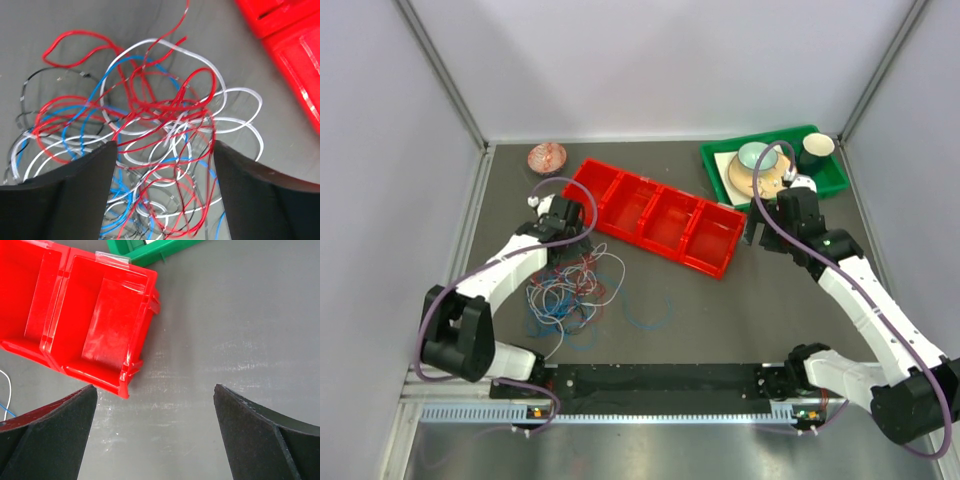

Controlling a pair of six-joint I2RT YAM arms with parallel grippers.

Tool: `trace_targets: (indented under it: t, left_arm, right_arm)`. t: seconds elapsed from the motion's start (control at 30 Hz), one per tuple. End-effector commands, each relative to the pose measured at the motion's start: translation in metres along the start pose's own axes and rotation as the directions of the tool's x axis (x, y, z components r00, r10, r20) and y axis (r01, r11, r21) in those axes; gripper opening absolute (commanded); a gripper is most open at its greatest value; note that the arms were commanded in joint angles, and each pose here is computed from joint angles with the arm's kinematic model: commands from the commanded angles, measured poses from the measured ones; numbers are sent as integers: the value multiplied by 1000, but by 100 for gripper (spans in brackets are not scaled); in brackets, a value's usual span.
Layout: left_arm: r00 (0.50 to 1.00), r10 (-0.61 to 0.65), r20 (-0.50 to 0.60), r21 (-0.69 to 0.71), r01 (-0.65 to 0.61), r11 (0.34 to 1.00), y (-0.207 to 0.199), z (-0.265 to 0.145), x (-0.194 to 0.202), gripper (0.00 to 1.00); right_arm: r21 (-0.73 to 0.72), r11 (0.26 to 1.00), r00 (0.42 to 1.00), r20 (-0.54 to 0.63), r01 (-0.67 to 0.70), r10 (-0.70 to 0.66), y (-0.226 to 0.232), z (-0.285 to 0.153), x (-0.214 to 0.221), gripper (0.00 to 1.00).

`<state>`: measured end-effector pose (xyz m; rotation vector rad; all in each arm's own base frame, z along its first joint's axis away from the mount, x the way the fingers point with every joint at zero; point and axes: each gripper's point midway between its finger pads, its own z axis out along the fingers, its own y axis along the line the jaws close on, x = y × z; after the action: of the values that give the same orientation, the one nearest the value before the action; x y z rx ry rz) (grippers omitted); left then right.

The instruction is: Untangle the cables

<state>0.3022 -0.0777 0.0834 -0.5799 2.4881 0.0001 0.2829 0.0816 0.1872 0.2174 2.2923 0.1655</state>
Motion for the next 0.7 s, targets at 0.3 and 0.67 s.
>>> trace_targets:
  t: [0.3, 0.67]
  left_arm:
    - [989, 53, 137, 102, -67, 993, -23, -28, -46, 0]
    - [965, 48, 259, 377, -147, 914, -59, -125, -83, 0]
  right_arm:
    - [-46, 999, 998, 57, -20, 22, 9, -7, -12, 99]
    - [-52, 998, 998, 54, -28, 31, 10, -6, -11, 99]
